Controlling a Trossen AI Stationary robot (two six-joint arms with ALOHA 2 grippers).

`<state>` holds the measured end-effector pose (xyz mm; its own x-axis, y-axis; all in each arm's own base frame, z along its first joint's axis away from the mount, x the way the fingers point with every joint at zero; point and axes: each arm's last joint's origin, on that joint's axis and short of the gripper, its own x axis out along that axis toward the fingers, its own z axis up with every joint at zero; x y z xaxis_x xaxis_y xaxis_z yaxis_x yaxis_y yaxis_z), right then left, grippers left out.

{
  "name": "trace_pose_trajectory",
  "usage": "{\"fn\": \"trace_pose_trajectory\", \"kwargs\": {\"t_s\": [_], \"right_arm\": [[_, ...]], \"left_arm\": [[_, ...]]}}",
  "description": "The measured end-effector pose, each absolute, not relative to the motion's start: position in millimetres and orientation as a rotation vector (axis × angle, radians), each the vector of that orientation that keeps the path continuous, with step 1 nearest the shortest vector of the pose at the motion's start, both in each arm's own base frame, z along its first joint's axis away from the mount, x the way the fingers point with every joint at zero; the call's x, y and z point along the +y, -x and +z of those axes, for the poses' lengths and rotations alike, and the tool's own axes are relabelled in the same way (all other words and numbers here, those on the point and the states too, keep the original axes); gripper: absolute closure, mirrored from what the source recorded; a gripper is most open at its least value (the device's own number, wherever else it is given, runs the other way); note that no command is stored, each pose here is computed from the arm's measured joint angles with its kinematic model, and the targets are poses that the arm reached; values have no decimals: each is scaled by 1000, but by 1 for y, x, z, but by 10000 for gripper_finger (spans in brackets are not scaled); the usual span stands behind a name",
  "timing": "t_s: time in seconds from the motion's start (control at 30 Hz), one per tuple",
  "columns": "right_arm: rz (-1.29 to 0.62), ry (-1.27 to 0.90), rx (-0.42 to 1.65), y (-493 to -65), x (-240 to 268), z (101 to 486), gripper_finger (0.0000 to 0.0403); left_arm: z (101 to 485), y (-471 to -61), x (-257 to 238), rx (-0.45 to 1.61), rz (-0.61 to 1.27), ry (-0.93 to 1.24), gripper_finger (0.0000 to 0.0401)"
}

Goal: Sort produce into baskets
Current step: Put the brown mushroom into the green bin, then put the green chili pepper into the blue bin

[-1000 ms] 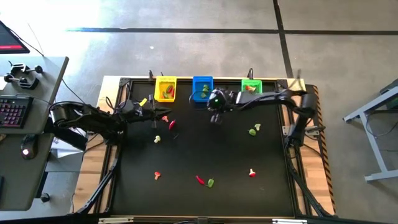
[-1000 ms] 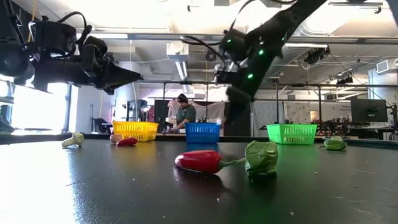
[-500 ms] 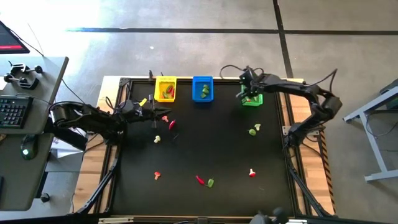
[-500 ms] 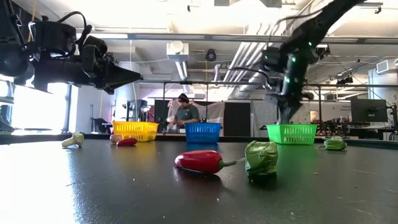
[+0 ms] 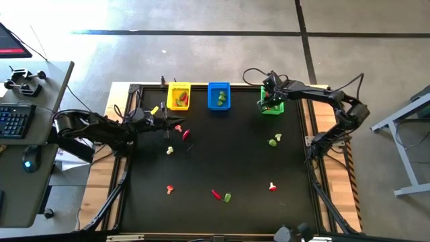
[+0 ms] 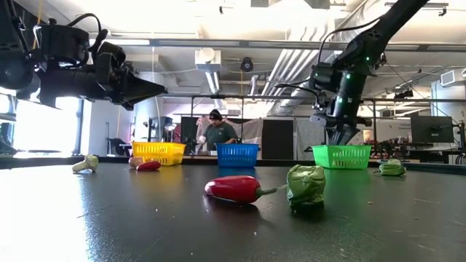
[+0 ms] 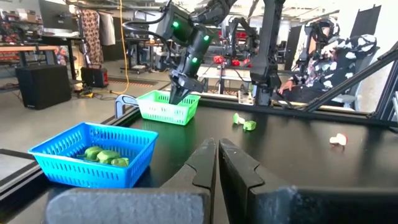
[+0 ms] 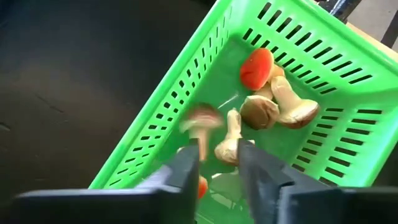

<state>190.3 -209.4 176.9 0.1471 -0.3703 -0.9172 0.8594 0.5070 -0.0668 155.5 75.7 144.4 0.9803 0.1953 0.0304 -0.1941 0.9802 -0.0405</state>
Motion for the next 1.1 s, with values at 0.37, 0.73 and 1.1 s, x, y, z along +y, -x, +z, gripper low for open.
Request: {"fn": "trace_pose_trajectory", "kwargs": {"t_s": [0.37,0.73,1.1], "right_arm": [[-972,-378,1072,-196,-198,208,232],[-556,-397,1079,-210,-96,222,377],[-475,-479,1328,-199,-20,188,325]], "left_arm": [[144,-155,76,-33,196,37,394],[144,-155,76,-31,202,36,394],[144,-155,76,-29,203,30,394]]}}
